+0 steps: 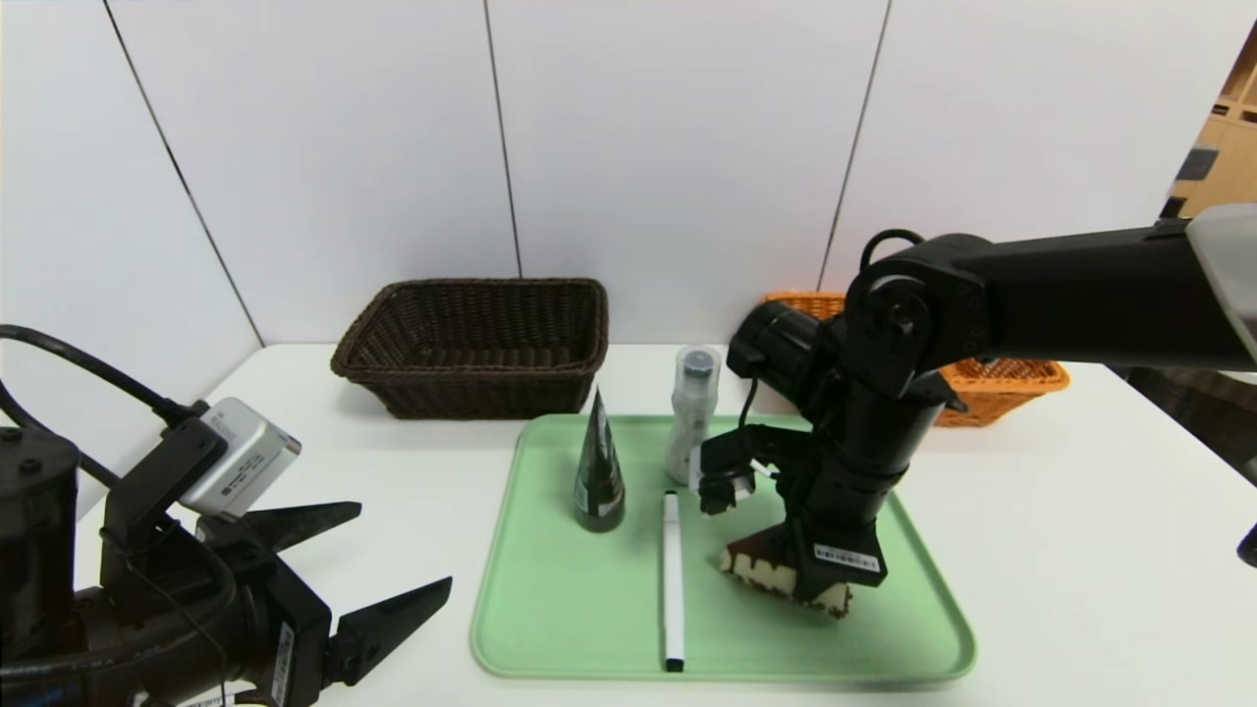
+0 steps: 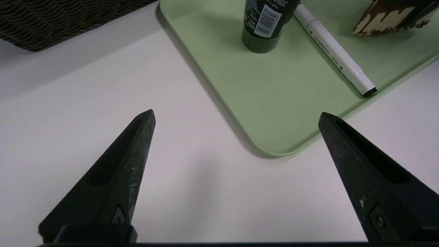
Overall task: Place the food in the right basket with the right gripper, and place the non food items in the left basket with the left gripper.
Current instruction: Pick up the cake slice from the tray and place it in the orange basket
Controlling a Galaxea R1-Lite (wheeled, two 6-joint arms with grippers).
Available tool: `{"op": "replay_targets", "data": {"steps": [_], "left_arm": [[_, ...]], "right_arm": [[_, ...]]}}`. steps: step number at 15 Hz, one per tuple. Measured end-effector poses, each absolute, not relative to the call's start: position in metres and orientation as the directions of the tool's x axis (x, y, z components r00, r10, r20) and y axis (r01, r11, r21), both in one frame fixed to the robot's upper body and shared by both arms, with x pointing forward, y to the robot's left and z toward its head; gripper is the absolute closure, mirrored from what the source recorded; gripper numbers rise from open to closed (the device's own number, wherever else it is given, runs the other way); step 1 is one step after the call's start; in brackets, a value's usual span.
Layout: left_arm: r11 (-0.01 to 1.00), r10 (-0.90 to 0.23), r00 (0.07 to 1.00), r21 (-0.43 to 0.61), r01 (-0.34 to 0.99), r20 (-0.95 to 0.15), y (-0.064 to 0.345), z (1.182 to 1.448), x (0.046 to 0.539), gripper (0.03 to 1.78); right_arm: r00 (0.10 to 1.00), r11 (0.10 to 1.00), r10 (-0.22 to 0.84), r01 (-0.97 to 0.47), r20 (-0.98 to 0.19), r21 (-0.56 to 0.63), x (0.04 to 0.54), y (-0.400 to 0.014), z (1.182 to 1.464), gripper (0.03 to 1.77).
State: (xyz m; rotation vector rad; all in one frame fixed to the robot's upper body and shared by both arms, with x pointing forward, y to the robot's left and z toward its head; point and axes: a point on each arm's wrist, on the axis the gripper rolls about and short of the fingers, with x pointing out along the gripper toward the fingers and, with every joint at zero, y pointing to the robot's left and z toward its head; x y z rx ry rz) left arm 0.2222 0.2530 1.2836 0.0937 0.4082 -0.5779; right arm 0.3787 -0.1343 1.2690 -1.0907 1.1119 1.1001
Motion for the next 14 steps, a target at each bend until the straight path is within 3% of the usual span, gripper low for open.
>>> {"op": "replay_targets", "data": {"steps": [5, 9, 12, 14], "left_arm": [[0.836, -0.512, 0.761, -0.027, 0.548, -0.398, 0.253, 1.284, 0.222, 0.12], [0.835, -0.513, 0.759, -0.027, 0.549, -0.401, 0.253, 1.283, 0.222, 0.12], [0.835, -0.515, 0.762, -0.026, 0.55, -0.393, 0.253, 1.285, 0.222, 0.12], [0.835, -0.514, 0.764, -0.025, 0.55, -0.39, 0.253, 1.285, 0.222, 0.12]], "right_arm": [[0.127, 0.118, 0.076, -0.986, -0.989, -0.117, 0.369, -0.141, 1.277, 0.98], [0.213, 0.138, 0.083, -0.97, -0.973, -0.201, 0.351, -0.158, 1.307, 0.98], [0.314, 0.16, 0.131, -0.943, -0.94, -0.292, 0.33, -0.173, 1.34, 0.98], [0.432, 0.197, 0.205, -0.897, -0.878, -0.395, 0.32, -0.182, 1.367, 0.98]]}}
